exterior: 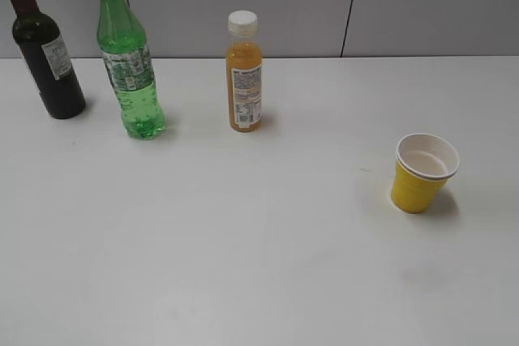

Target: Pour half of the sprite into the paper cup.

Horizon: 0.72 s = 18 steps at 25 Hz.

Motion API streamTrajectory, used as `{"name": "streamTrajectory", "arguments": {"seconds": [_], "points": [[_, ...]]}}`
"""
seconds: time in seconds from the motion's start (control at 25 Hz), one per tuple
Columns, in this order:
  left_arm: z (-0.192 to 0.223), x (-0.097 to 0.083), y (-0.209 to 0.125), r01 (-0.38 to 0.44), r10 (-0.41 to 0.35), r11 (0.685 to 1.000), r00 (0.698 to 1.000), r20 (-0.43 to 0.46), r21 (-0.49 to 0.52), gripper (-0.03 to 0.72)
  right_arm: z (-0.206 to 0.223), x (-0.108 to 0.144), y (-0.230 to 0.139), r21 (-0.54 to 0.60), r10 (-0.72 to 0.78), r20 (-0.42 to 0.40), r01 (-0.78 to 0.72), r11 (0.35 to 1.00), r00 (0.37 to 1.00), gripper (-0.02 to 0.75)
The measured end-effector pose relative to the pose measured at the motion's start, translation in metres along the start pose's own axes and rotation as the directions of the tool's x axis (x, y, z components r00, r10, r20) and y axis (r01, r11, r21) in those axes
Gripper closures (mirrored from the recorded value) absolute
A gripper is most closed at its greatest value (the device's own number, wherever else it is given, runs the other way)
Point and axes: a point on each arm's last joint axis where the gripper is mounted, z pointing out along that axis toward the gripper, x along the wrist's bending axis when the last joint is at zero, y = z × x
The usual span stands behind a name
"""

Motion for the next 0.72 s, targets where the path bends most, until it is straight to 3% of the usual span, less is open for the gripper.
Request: {"name": "streamTrajectory", "arguments": {"seconds": [0.72], "points": [[0.0000,0.0000,0.0000,0.000,0.000,1.000,1.000,0.000,0.000,0.405,-0.0008,0.0000,0.0012,-0.008,0.000,0.000,0.000,1.000,1.000,0.146]]}}
